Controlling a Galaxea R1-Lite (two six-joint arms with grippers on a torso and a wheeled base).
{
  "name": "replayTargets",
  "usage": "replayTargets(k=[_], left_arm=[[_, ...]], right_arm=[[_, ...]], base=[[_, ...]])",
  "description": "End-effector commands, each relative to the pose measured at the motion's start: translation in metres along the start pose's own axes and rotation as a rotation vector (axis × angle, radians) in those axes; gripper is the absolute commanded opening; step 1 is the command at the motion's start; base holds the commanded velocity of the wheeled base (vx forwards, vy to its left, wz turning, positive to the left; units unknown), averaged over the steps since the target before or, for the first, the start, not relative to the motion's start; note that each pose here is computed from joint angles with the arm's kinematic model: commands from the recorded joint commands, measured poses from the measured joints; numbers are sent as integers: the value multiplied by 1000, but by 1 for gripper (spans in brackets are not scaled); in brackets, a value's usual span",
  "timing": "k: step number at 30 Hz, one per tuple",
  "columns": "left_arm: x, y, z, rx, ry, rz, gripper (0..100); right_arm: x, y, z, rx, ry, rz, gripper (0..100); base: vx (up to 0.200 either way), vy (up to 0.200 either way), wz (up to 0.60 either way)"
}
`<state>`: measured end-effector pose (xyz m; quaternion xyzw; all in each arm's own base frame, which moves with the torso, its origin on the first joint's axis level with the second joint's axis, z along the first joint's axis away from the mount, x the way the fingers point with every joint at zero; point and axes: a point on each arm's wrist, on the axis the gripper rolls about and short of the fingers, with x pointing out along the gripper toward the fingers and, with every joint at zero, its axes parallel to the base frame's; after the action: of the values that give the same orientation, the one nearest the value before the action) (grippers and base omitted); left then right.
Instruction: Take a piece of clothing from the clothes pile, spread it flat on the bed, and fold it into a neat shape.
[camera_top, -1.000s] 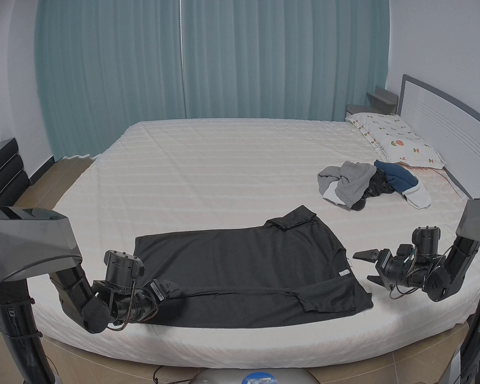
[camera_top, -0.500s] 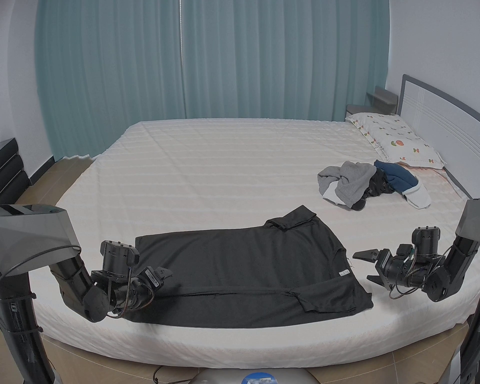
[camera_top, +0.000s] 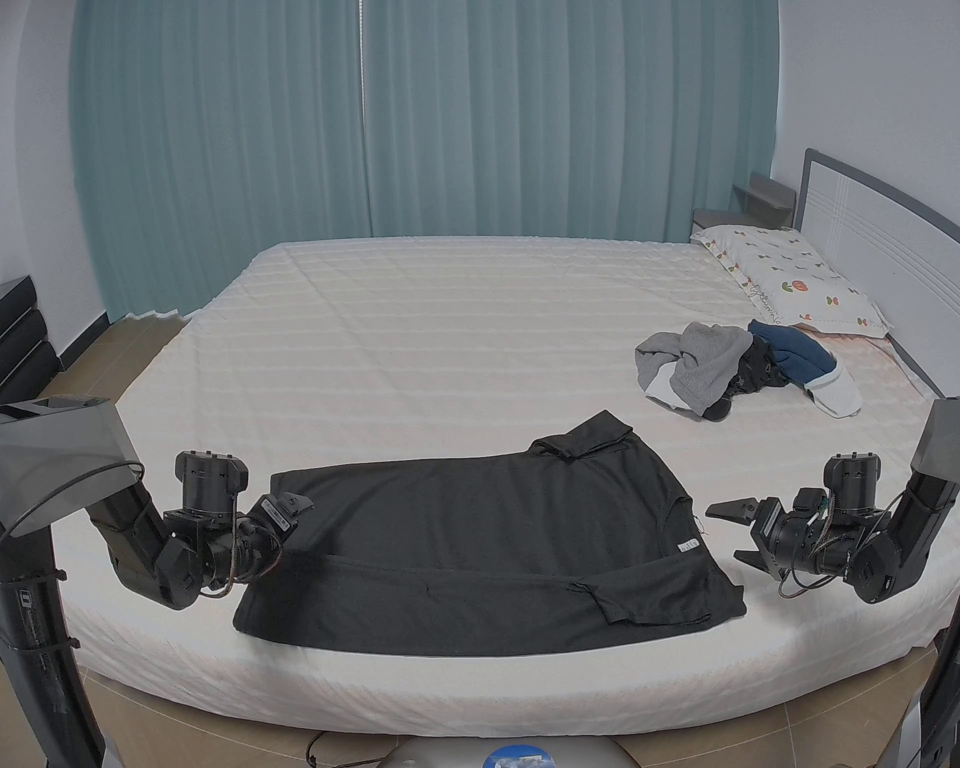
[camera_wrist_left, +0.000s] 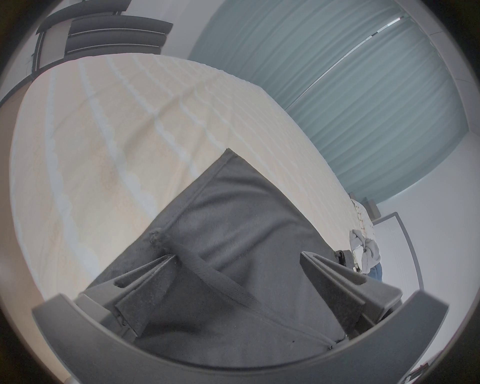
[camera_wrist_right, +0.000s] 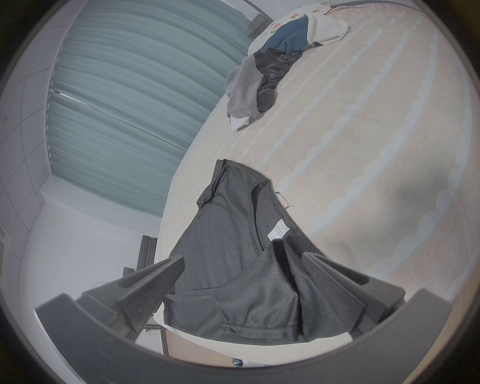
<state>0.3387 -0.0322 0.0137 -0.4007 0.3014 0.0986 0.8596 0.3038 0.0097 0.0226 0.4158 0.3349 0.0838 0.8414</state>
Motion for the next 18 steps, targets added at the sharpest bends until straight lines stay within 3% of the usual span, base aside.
replayTargets(k=[1, 11, 18], left_arm=[[7, 8, 13, -27, -31, 17, 100], [5, 16, 25, -46, -47, 30, 100], [5, 24, 16, 33, 91, 8, 100]], right_arm=[[0, 0, 0, 0, 1, 1, 100], [0, 0, 0, 0, 1, 1, 100], [0, 0, 0, -3, 2, 0, 100]], base=[[0, 0, 0], [0, 0, 0], [0, 0, 0]])
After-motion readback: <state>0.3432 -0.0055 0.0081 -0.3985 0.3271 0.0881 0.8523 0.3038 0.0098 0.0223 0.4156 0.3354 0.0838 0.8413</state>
